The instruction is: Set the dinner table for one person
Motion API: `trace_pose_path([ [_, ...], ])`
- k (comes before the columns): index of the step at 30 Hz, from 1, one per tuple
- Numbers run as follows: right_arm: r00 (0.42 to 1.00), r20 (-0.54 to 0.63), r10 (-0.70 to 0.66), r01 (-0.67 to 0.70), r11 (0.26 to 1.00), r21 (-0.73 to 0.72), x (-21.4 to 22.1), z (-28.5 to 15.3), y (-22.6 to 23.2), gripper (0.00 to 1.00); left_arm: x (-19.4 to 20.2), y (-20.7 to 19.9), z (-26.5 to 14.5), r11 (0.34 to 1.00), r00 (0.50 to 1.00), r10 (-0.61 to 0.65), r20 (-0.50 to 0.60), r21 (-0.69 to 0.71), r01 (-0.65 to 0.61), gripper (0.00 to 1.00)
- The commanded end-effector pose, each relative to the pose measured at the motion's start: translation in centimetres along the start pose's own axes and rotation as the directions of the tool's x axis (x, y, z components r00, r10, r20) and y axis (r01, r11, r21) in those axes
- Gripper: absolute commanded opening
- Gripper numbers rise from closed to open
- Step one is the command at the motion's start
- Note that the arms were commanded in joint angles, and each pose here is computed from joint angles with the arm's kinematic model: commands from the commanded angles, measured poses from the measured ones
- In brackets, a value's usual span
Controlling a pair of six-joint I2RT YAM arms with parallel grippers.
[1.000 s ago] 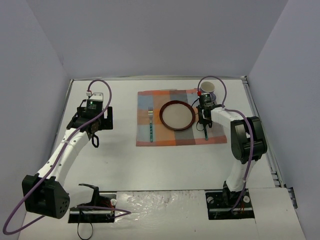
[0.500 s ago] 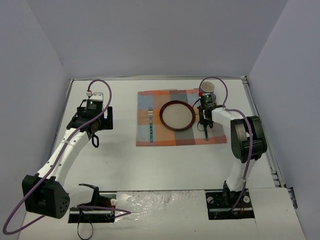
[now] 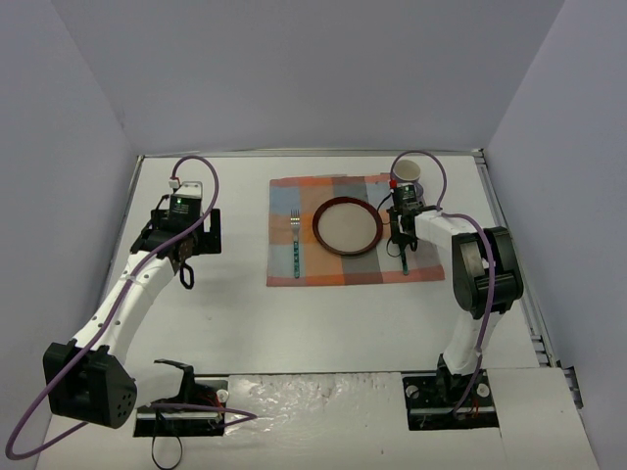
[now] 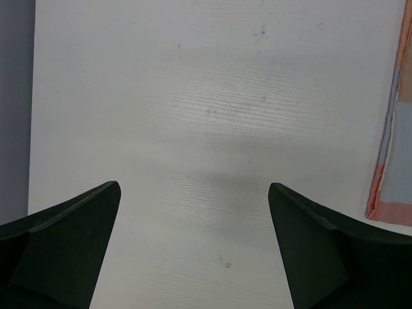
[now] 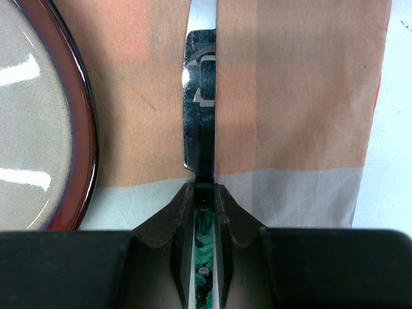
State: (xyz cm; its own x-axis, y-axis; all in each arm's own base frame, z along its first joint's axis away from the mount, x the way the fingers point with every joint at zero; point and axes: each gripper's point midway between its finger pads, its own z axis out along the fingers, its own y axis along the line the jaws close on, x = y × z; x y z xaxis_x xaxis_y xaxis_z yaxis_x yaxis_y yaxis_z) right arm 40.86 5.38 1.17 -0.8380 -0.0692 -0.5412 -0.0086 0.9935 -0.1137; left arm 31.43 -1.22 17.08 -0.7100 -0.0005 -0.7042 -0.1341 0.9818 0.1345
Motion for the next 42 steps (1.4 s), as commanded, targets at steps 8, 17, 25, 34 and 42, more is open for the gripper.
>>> trace_pose_path([
  [8,0.998,0.062,0.024,-0.023,1.000,-0.018,-2.4,-0.3,0.0,0.00,-1.9,0.4,-0.3,1.000,0.998,-0.024,0.061,-0.019,0.025,0.97],
  [17,0.998,0.056,0.024,-0.022,1.000,-0.019,-2.2,-0.1,-0.2,0.12,-1.8,0.4,-0.3,0.999,0.998,-0.023,0.060,-0.021,0.024,0.97],
  [25,0.990,0.138,0.033,-0.029,0.999,-0.032,-4.9,-3.0,-0.5,0.33,-1.8,0.3,-0.4,1.000,0.998,-0.025,0.059,-0.014,0.026,0.97],
  [34,0.925,0.367,0.097,-0.084,0.995,-0.051,-11.1,-13.1,-2.3,0.60,-2.8,0.2,-2.3,0.998,0.994,-0.069,0.085,0.022,0.067,0.97],
  [42,0.780,0.604,0.161,-0.200,0.980,-0.003,-12.9,-24.6,-6.8,0.95,-4.2,1.8,-7.8,0.993,0.978,-0.116,0.173,0.047,0.109,0.97],
])
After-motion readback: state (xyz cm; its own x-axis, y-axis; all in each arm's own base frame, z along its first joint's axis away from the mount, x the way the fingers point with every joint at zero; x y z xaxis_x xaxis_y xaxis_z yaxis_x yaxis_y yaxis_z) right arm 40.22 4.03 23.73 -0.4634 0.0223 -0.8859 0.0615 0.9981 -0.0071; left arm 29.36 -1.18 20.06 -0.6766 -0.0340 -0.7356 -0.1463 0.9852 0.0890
